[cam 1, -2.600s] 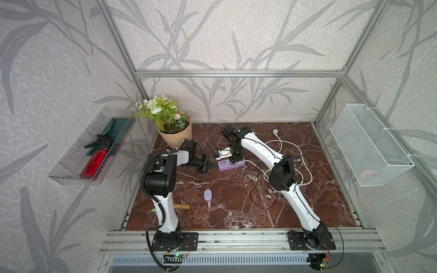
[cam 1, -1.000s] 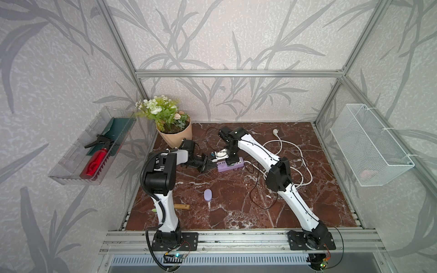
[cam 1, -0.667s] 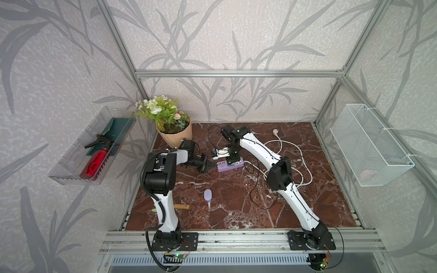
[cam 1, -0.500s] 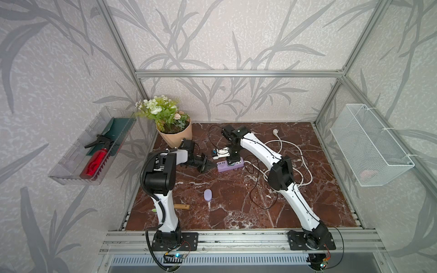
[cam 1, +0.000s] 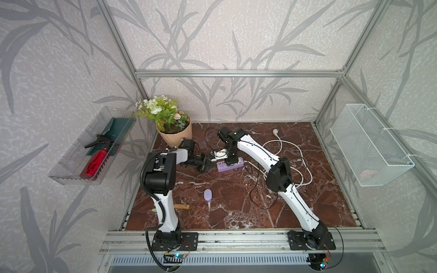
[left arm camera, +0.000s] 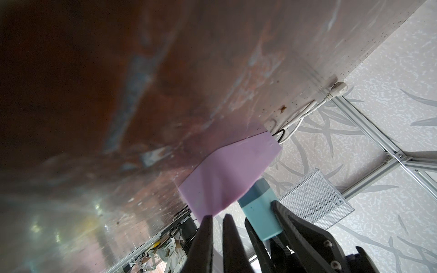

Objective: Charge the bluetooth headset
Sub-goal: Insert the plug into the socket.

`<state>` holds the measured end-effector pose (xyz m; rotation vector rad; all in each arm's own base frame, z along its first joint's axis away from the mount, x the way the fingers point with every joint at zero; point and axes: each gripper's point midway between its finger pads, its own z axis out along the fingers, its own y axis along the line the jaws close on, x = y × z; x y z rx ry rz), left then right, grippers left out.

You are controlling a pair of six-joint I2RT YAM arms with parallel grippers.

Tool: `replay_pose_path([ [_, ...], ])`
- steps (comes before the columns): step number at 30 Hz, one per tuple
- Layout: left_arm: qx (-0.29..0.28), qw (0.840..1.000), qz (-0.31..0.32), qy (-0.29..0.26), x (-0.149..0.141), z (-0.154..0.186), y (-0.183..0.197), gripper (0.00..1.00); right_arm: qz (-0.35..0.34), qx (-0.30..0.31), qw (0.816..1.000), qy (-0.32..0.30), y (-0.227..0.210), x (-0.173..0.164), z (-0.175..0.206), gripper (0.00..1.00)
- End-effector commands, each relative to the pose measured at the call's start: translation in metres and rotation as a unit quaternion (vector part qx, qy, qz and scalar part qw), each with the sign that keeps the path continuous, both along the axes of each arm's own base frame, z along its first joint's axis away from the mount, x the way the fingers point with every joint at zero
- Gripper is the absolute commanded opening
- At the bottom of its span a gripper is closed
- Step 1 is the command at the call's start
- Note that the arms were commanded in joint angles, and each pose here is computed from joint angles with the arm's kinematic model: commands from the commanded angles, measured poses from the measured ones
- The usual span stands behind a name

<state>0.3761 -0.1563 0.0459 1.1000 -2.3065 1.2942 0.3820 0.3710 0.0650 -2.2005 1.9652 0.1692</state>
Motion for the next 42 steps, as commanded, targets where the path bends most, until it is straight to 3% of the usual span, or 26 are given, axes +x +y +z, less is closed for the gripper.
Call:
replay_pose_path([
  [1, 0.022, 0.998, 0.014, 0.06, -0.011, -0.016, 0.007, 0.12, -0.078, -0.088, 0.989, 0.088, -0.062, 0.0, -0.093, 0.0],
  [5, 0.03, 0.998, 0.013, 0.059, -0.009, -0.013, 0.009, 0.12, -0.101, -0.081, 0.988, 0.084, -0.078, 0.003, -0.094, 0.0],
  [12, 0.034, 0.998, 0.015, 0.058, -0.009, -0.011, 0.008, 0.12, -0.047, -0.098, 0.99, 0.086, -0.046, -0.013, -0.104, 0.0],
  [18, 0.032, 0.998, 0.014, 0.051, -0.007, -0.007, 0.008, 0.12, -0.057, -0.092, 0.991, 0.078, -0.04, -0.008, -0.097, 0.02],
  [22, 0.027, 0.999, 0.013, 0.045, -0.005, -0.006, 0.007, 0.12, -0.08, -0.045, 0.994, 0.058, -0.027, 0.003, -0.065, 0.31],
  [31, 0.016, 1.0, 0.014, 0.008, 0.002, 0.015, 0.007, 0.12, -0.122, 0.103, 0.987, 0.012, 0.011, 0.017, 0.05, 0.44],
  [32, 0.014, 1.0, 0.014, 0.003, 0.004, 0.018, 0.006, 0.12, -0.126, 0.121, 0.985, 0.01, 0.015, 0.016, 0.064, 0.81],
  [33, 0.013, 1.0, 0.015, -0.002, 0.005, 0.02, 0.006, 0.12, -0.132, 0.143, 0.981, 0.009, 0.018, 0.014, 0.082, 0.99],
  [37, 0.01, 1.0, 0.015, -0.025, 0.01, 0.033, 0.006, 0.15, -0.159, 0.212, 0.964, 0.0, 0.026, 0.004, 0.142, 0.99],
  [42, 0.006, 0.999, 0.011, -0.045, 0.007, 0.045, 0.005, 0.23, -0.248, 0.243, 0.935, -0.066, 0.004, 0.017, 0.184, 0.99],
])
